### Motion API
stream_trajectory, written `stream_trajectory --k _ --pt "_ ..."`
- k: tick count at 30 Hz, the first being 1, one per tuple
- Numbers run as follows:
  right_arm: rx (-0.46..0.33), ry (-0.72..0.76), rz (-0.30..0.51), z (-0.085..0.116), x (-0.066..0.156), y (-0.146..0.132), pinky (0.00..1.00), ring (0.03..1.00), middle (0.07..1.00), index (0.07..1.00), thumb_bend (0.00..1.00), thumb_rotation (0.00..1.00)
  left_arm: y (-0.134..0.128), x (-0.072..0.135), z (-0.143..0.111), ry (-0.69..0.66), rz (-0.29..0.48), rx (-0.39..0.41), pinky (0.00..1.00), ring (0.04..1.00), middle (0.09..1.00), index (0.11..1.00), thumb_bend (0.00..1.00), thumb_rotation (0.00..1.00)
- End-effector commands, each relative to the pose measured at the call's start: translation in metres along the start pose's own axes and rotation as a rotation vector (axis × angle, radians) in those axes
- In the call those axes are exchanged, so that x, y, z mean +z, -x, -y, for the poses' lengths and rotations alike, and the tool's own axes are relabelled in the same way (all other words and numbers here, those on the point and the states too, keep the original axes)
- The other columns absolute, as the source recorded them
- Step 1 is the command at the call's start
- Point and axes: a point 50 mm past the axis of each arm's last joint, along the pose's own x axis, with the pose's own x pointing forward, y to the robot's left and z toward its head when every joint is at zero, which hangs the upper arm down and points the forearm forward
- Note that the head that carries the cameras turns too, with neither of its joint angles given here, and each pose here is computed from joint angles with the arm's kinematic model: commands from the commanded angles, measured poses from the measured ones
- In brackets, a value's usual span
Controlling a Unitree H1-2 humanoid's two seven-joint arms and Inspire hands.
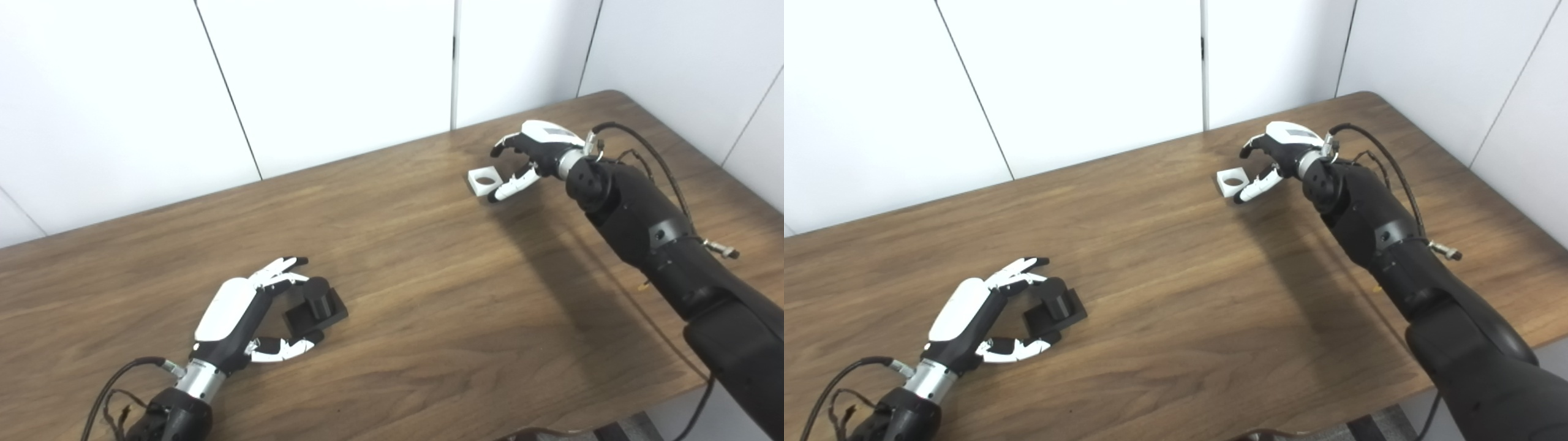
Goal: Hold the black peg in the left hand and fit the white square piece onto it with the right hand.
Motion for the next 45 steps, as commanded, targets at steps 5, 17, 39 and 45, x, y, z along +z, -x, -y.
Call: stream_trajectory --k 5,17,39,45 --pt "-0.066 0.017 0.042 0.028 0.016 -0.004 0.76 0.871 0.906 0.809 0.73 0.39 0.039 -0.021 0.031 0.007 -0.139 -0.107 0.89 0.937 0.911 0.666 0.84 0.20" --pt "-0.026 0.038 0.056 0.015 0.021 -0.013 0.73 0.870 0.895 0.778 0.74 0.38 0.043 -0.018 0.032 0.011 -0.146 -0.109 0.90 0.939 0.913 0.666 0.84 0.20" --pt "0.007 0.054 0.018 0.002 0.015 -0.011 0.75 0.865 0.849 0.641 0.70 0.29 0.051 -0.017 0.034 0.024 -0.145 -0.090 0.88 0.922 0.901 0.648 0.86 0.21" --pt "0.000 0.066 0.019 0.001 0.011 -0.009 0.74 0.853 0.841 0.619 0.68 0.26 0.052 -0.014 0.036 0.023 -0.160 -0.099 0.88 0.923 0.899 0.652 0.85 0.22"
